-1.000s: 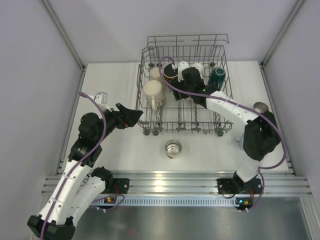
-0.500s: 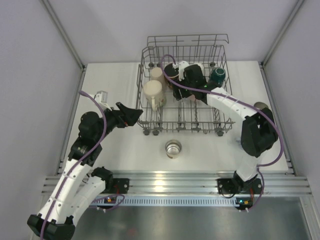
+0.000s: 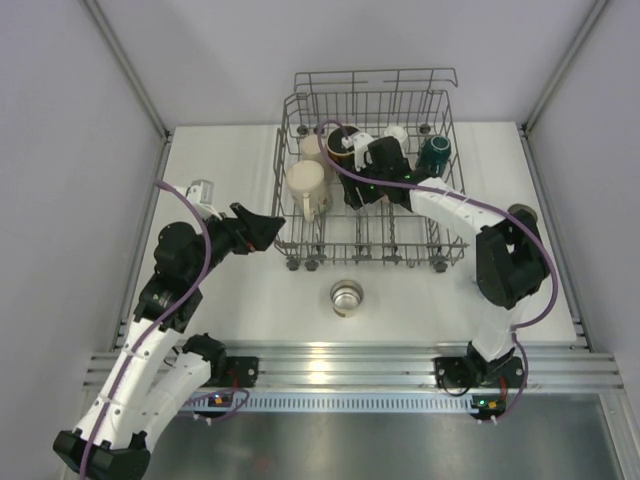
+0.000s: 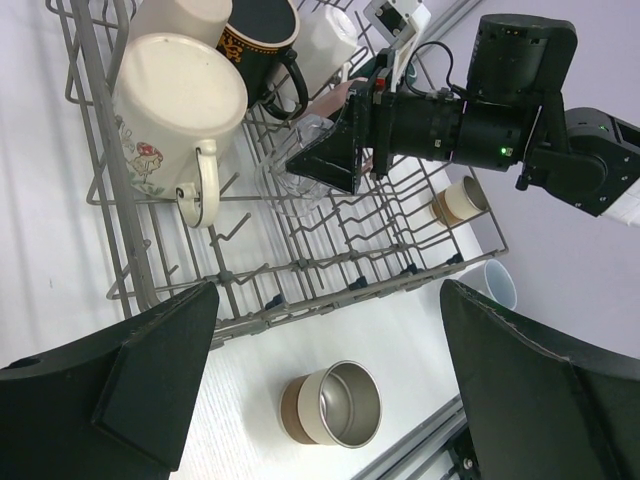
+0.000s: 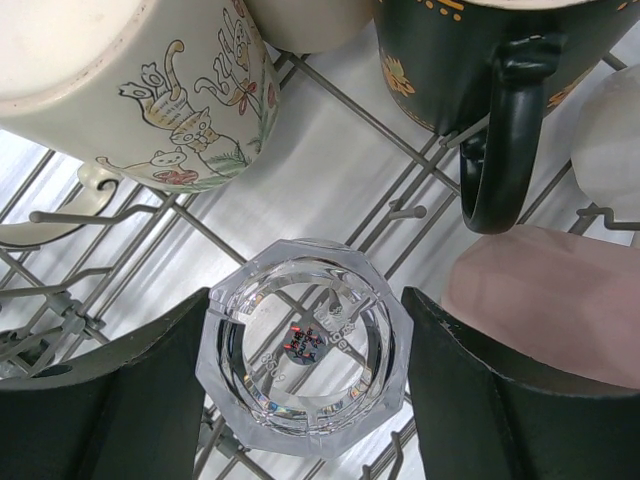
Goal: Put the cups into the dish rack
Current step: Place the cup upside down on the dish rack
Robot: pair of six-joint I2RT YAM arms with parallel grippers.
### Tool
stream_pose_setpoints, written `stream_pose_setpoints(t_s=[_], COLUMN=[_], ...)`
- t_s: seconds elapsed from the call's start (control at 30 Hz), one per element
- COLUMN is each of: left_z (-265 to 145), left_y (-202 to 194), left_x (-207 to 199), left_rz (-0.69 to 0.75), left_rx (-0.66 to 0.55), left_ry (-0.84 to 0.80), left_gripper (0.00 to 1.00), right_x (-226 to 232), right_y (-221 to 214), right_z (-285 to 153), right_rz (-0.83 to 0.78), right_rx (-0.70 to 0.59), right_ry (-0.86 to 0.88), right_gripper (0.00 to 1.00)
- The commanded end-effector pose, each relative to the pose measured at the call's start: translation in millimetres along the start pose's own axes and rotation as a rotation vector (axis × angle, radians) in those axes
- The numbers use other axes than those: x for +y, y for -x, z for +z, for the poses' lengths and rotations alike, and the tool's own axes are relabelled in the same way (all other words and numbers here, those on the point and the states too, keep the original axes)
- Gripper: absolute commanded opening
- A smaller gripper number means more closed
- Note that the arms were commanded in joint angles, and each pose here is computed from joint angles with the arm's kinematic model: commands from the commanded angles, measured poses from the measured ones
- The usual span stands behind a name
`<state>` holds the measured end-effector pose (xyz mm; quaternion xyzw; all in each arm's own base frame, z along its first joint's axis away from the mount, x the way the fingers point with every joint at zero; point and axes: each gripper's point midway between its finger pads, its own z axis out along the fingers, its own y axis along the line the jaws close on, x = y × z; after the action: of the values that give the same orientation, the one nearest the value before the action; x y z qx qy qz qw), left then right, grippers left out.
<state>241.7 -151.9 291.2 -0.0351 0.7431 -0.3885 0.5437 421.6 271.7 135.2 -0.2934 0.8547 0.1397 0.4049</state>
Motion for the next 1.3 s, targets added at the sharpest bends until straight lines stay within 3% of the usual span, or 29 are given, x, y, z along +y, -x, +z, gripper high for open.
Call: stream_pose_setpoints(t_s=[0.0, 0.17, 0.53, 0.77, 1.0, 1.13, 1.27], left_z=[-2, -3, -7, -12, -14, -17, -18], left_y=[16, 15, 12, 14, 11, 7, 3], left_x=[-15, -16, -20, -24, -28, -31, -28], left_rz=[0.025, 0.019, 0.011, 0.020, -0.012, 0.008, 0.017], left_rx=[-0.033, -0.031, -0.025, -0.029, -0.011, 0.007, 0.016], left_ry=[-0.040, -0.046, -0.067, -0.080, -0.090, -0.110, -0.109], left_gripper=[0.98, 0.98, 0.98, 0.98, 0.98, 0.98, 0.97], right_x=[-23, -27, -30, -34, -57, -92, -146], right_y=[35, 35, 52, 65, 82, 56, 23], right_z=[-4, -11, -38, -69, -145, -177, -220], right_rz=[-0.012, 0.004, 0.032, 0.083, 0.261, 0.385, 0.667], right_rx=[-0.127, -0.128, -0.160, -0.189, -0.308, -0.316, -0.407], right_ry=[-0.062, -0.093, -0.114, -0.133, -0.204, -0.308, -0.448], right_gripper=[0.53, 0.66, 0.84, 0.87, 0.87, 0.87, 0.87])
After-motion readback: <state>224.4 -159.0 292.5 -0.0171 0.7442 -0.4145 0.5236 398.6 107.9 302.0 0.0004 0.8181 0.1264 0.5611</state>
